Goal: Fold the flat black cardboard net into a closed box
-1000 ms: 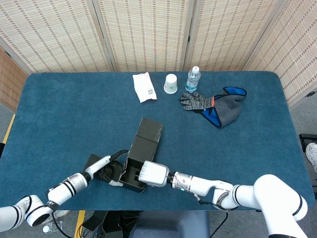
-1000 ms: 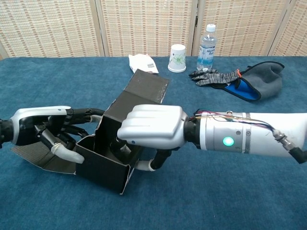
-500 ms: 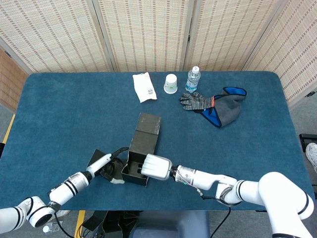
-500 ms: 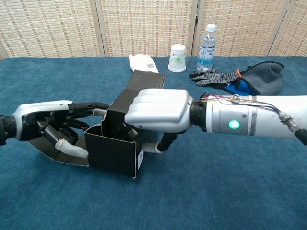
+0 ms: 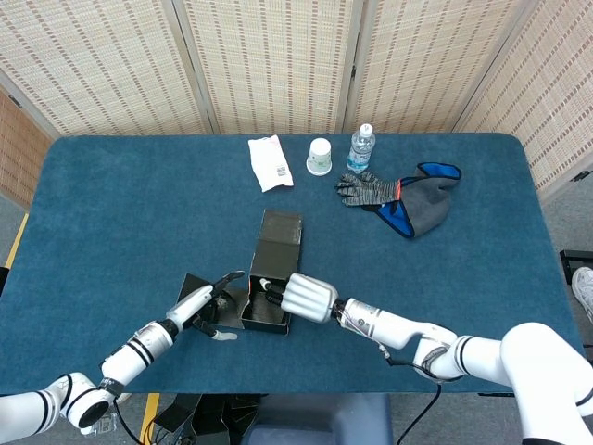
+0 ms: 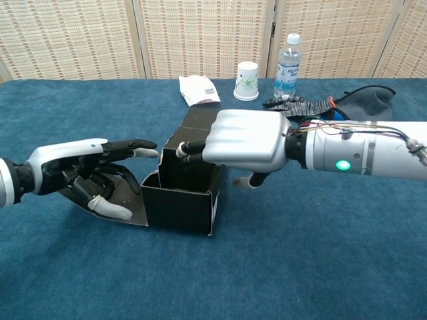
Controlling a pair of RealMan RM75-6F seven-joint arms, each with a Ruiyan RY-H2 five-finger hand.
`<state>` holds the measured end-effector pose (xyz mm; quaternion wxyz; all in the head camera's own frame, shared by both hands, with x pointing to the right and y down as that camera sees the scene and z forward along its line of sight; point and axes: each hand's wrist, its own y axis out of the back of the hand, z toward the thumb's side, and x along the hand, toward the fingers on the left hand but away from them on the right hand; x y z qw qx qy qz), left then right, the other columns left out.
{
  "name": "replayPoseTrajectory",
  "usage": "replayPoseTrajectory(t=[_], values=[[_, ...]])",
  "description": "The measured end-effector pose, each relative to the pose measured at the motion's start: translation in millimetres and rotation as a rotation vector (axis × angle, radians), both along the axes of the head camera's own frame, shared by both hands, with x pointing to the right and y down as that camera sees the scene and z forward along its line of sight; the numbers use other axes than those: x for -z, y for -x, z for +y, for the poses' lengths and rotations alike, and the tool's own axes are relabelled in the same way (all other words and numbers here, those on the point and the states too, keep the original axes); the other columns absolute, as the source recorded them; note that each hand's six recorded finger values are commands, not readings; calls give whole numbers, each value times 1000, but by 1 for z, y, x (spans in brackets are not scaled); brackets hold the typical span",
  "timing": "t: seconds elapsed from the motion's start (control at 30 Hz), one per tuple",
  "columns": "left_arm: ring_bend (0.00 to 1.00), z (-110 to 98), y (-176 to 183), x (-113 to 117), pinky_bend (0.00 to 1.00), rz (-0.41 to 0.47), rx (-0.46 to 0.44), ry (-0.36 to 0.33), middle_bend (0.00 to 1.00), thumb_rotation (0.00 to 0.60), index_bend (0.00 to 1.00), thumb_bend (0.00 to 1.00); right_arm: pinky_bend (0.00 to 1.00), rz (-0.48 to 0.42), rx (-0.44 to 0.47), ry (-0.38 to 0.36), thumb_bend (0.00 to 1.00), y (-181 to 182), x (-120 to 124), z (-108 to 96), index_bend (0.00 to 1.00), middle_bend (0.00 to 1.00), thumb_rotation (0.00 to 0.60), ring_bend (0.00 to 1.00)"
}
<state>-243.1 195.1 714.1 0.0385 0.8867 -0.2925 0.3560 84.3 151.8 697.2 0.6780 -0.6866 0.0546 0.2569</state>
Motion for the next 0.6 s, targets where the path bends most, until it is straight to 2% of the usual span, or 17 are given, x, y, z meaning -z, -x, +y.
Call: replayPoseTrajectory(t=[0.07,0.2,0.3,0.4,0.6], values=[[225,-1,0,1,546,-6,6,-13,0,600,0,113,918,4,-47,1,171,-7,1,-1,37,29,600,590],[34,-2,0,6,435,-12,12,-30,0,600,0,113,914,-17,-134,26,157,-16,8,-2,35,27,600,586],[0,-4,2,9,374,-19,13,-42,0,600,0,113,914,-46,-220,86,143,-23,14,-4,35,37,600,586],[0,-5,4,14,367,-22,13,-49,0,600,0,113,914,-82,-336,194,126,-32,21,-3,35,58,600,586],[0,-10,12,23,339,-45,10,-81,0,600,0,113,910,-176,-640,525,51,-57,34,8,33,94,600,586]])
